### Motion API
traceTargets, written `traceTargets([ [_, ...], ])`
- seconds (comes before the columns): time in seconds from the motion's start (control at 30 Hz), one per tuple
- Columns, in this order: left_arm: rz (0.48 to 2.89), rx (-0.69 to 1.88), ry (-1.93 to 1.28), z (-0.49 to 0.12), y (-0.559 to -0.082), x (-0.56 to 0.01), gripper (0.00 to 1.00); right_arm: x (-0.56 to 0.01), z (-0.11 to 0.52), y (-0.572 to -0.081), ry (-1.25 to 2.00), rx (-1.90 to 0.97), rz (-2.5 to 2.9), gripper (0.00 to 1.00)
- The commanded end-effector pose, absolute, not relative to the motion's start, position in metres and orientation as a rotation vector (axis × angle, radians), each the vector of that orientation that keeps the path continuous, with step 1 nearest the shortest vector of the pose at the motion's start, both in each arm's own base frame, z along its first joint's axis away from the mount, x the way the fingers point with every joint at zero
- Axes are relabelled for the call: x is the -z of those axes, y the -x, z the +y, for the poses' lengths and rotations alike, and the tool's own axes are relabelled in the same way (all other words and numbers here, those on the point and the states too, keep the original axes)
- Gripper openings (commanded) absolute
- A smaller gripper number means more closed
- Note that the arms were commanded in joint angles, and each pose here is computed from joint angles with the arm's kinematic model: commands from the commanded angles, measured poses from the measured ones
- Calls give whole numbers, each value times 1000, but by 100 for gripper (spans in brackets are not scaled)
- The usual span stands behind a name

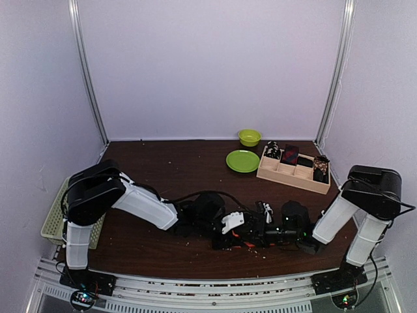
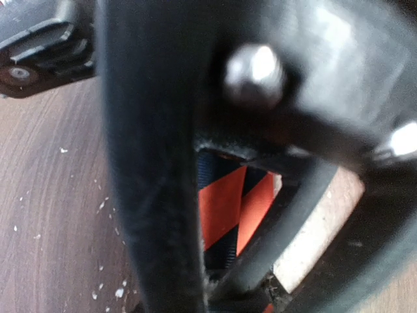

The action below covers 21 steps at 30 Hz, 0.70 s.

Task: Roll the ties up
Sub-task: Roll the tie at the center of the board.

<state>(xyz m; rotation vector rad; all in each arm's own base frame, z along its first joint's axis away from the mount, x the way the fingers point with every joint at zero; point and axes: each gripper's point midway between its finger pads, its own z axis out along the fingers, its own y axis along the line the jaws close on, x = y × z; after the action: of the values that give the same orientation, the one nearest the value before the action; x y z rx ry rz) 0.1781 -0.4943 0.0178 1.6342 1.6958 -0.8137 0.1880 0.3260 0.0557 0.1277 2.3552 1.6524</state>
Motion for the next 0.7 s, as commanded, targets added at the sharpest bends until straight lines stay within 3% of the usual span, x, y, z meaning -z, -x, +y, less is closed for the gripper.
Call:
traceTargets([
  [0.0, 1881, 714, -1740, -461, -164, 39, 33, -31, 336, -168, -32, -1569, 2503, 9],
  [0.03, 1881, 714, -1740, -461, -164, 39, 34, -28, 334, -168, -34, -1550, 2514, 1],
  [0.07, 1881, 714, -1739, -461, -164, 39, 34, -25, 331, -167, -38, -1538, 2522, 0],
  [0.23, 1872, 709, -1714, -461, -169, 33, 39, -11, 317, -161, -69, -1502, 2558, 0],
  [0.5, 1729, 774, -1584, -469, -179, -9, 65, 10, 288, -158, -132, -1430, 2600, 0],
  [0.67, 1660, 826, -1510, -478, -181, -25, 69, 20, 270, -157, -158, -1362, 2623, 0],
])
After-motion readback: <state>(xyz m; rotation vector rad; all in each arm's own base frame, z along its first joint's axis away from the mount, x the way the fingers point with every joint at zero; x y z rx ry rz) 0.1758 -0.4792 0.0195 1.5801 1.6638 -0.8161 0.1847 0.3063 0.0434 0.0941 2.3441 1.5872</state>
